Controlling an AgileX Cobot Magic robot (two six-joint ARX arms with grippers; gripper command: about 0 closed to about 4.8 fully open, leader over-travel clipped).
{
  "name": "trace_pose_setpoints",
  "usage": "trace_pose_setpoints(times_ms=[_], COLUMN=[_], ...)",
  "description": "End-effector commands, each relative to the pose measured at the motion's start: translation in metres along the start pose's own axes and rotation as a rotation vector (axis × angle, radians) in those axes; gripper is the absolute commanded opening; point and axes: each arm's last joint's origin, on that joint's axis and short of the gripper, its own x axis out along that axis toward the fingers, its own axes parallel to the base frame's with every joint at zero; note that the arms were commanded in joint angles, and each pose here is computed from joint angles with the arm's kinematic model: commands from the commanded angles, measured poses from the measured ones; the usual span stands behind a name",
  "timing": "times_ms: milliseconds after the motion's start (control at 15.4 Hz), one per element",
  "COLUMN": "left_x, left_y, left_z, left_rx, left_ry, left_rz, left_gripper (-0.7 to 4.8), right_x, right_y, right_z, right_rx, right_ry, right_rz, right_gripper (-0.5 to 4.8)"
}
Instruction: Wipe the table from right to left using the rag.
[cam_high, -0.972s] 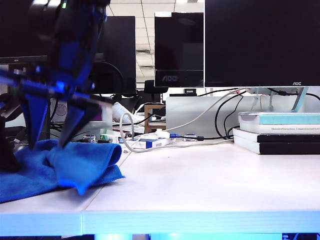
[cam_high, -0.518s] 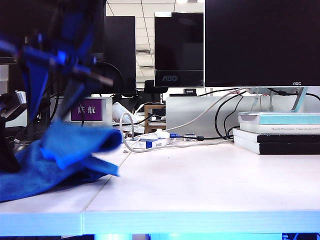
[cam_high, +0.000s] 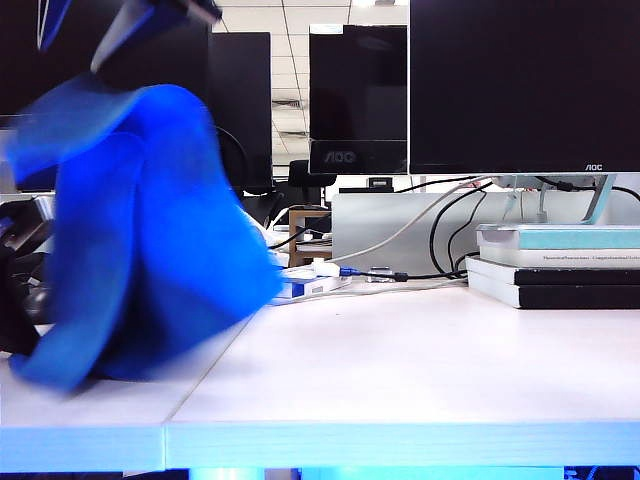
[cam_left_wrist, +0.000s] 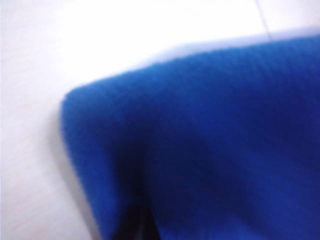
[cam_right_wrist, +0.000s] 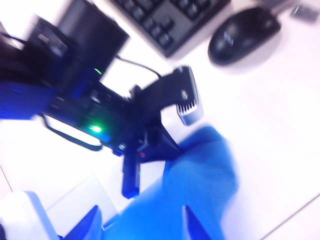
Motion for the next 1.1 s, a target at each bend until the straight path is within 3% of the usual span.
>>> trace_pose_setpoints(times_ms=[65,518,907,972,1101], left_x=[0.004,-0.008,-0.054,-0.065,-0.093], left_y=[0.002,-0.004,-0.034,-0.042,-0.063], left_z=[-0.003,0.016,0.048,0.052,0.063], left_rx=[-0.018,-0.085,-0.049,-0.04,0.015], left_ry=[0.013,-0.016,-0.121,-0.152,-0.248], left_rz=[-0.016,-0.059,-0.021,0.002,0.05], left_gripper=[-0.06,-0.06,-0.06,-0.06,-0.06], right_x=[-0.01,-0.023,-0.031,-0.037,-0.06], right_y=[-0.005,-0.021,-0.021,-0.021,-0.021], right_z=[0.002,0.004,0.004,0.005,0.008], right_rx=[0.002,0.03,0.029,0.028,0.023], right_ry=[-0.016,-0.026,-0.04,-0.056,-0.118], right_rz=[-0.028,-0.06,-0.06,-0.062,-0.13], right_gripper=[2.11,2.11,2.1,1.82,0.77])
